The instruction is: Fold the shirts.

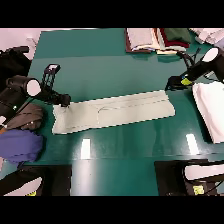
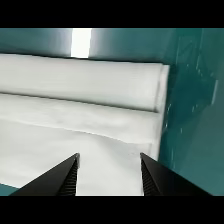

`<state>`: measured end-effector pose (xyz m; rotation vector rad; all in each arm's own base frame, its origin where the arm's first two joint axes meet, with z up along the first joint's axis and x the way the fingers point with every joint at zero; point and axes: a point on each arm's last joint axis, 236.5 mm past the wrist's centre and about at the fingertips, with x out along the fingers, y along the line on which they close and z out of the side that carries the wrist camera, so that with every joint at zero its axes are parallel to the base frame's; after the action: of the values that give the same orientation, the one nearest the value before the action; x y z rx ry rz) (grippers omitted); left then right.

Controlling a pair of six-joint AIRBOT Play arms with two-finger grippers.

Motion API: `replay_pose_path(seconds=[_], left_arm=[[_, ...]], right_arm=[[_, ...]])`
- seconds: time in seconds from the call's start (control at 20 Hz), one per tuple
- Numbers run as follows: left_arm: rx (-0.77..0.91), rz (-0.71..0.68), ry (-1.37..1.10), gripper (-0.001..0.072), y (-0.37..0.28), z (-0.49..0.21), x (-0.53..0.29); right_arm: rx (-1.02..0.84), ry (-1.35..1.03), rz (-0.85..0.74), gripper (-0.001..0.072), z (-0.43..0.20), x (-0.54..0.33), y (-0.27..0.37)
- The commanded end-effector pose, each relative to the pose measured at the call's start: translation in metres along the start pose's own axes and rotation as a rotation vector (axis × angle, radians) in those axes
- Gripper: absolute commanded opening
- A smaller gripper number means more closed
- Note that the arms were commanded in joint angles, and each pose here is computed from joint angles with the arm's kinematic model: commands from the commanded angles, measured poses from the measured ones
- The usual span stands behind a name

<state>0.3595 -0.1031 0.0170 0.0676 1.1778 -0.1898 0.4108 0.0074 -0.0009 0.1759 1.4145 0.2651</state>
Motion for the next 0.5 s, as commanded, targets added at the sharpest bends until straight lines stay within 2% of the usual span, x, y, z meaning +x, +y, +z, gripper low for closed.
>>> replay_pose_path(seconds=[0.0, 0.05, 0.25, 0.45], left_arm=[[-0.024, -0.045, 0.014, 0.01, -0.011, 0.001, -0.007], [-0.037, -0.071, 0.007, 0.0028, -0.018, 0.003, -0.007], [-0.105, -0.217, -0.084, 0.003, -0.055, 0.027, -0.012], [-0.04, -0.264, -0.104, 0.003, -0.096, 0.028, -0.006]], right_arm=[[0.065, 0.025, 0.068, 0.0532, -0.014, 0.0, -0.022], [0.124, 0.033, 0.109, 0.059, -0.024, 0.003, -0.032], [0.308, 0.04, 0.237, 0.0593, -0.06, 0.029, -0.058], [0.347, 0.06, 0.338, 0.0587, -0.074, 0.059, -0.038]])
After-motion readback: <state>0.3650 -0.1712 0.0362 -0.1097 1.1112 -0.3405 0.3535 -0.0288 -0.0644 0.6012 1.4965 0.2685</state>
